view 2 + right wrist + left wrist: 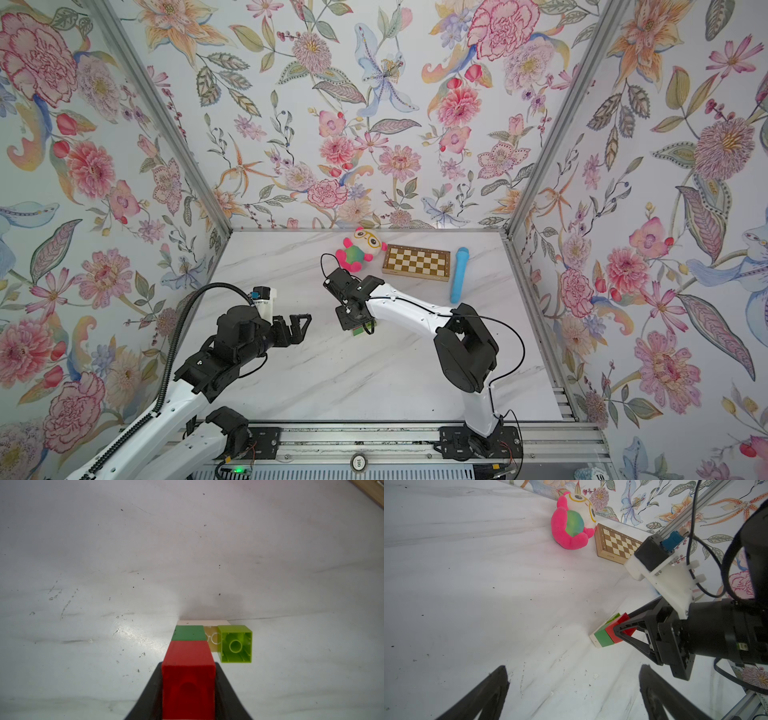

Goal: Assemble the letter r with lego
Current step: Assemble the lego brick with the lego brick.

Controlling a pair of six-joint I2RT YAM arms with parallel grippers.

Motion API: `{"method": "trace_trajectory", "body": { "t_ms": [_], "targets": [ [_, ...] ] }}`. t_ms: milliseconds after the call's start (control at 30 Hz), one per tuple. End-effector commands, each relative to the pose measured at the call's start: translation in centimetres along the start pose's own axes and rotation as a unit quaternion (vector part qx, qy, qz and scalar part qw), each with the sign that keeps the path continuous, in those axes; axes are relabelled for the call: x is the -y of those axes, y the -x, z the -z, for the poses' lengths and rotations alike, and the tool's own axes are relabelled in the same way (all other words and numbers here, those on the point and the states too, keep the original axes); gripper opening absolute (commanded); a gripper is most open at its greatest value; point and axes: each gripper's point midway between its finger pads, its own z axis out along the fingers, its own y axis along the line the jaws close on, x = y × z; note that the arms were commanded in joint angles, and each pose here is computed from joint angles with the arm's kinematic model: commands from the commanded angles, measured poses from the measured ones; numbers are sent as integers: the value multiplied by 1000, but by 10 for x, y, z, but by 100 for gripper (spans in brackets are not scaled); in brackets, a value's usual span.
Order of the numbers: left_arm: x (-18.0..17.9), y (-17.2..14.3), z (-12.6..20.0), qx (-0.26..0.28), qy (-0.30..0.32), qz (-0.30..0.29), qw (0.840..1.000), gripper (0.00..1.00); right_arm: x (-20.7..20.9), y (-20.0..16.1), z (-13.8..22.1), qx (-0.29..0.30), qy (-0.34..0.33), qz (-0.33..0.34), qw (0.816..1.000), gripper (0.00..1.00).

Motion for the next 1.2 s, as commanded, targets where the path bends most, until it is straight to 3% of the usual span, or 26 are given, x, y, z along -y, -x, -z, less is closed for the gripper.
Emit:
{"method": "trace_trajectory", "body": {
  "t_ms": [0, 467, 933, 1167],
  "targets": [
    [2, 8, 6, 8, 2, -11, 1000, 99, 12, -53, -35, -95, -41, 6, 995, 21],
    [3, 10, 8, 5, 3, -22, 1000, 99, 10, -72, -50, -125, -24, -44, 991, 20],
    [3, 12, 3, -8, 2, -40, 999, 99, 9, -87, -63, -157, -37, -48, 986, 22],
    [3, 24, 6, 7, 3, -43, 999, 99, 9, -54, -34, -106, -28, -53, 993, 38]
  ]
}}
